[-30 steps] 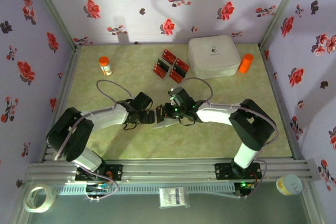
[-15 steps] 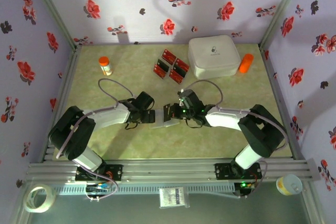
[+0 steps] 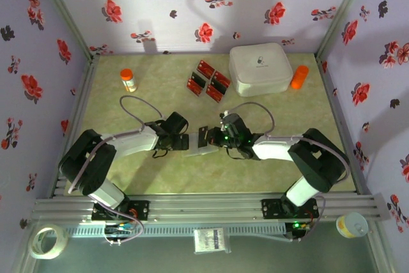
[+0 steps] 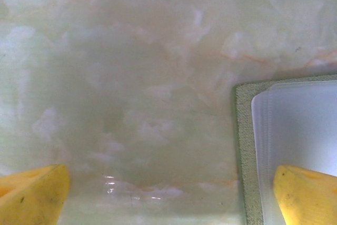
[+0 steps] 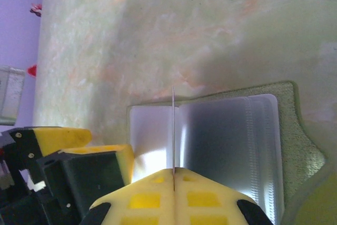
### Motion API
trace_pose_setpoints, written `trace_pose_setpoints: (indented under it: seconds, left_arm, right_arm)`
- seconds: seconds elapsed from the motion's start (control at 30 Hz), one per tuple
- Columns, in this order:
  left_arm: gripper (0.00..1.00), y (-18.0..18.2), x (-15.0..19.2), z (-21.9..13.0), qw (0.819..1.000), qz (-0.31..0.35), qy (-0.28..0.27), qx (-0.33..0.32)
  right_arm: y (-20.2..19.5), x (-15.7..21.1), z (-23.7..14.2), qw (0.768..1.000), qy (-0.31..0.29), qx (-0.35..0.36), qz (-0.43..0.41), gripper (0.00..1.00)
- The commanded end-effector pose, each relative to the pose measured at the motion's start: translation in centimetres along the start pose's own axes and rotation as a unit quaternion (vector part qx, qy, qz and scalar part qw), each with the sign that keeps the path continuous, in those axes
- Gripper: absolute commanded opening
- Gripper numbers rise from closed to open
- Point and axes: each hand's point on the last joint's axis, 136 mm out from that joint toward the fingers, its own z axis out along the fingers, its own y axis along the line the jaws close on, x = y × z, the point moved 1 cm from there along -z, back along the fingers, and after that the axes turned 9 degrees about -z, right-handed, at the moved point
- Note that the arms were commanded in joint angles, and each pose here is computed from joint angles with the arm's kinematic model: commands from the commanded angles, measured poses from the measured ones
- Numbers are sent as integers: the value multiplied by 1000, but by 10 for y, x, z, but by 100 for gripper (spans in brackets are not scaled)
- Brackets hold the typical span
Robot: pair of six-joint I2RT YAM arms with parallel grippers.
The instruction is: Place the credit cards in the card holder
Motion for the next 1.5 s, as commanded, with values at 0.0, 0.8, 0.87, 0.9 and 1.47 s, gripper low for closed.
trace_pose_setpoints:
  seconds: [0.0, 0.8, 0.87, 0.9, 1.47]
  left_arm:
    - [100, 9, 5, -8, 1000, 0, 4, -22]
    - [100, -17, 6, -11, 1000, -3, 11, 13]
    - [100, -13, 9, -7, 1000, -2, 14, 7]
    - [100, -11, 10, -6, 1000, -1, 14, 3]
    - [100, 4, 10, -1, 999, 27, 10, -42]
  right_arm:
    - [1, -6, 1, 1000, -16, -13, 13, 0]
    - [0, -4, 2, 999, -13, -23, 22, 0]
    - [0, -7, -2, 999, -17, -23, 20, 0]
    - [1, -8, -3, 999, -19, -22, 18, 0]
    - [-3, -5, 2, 999, -19, -34, 16, 0]
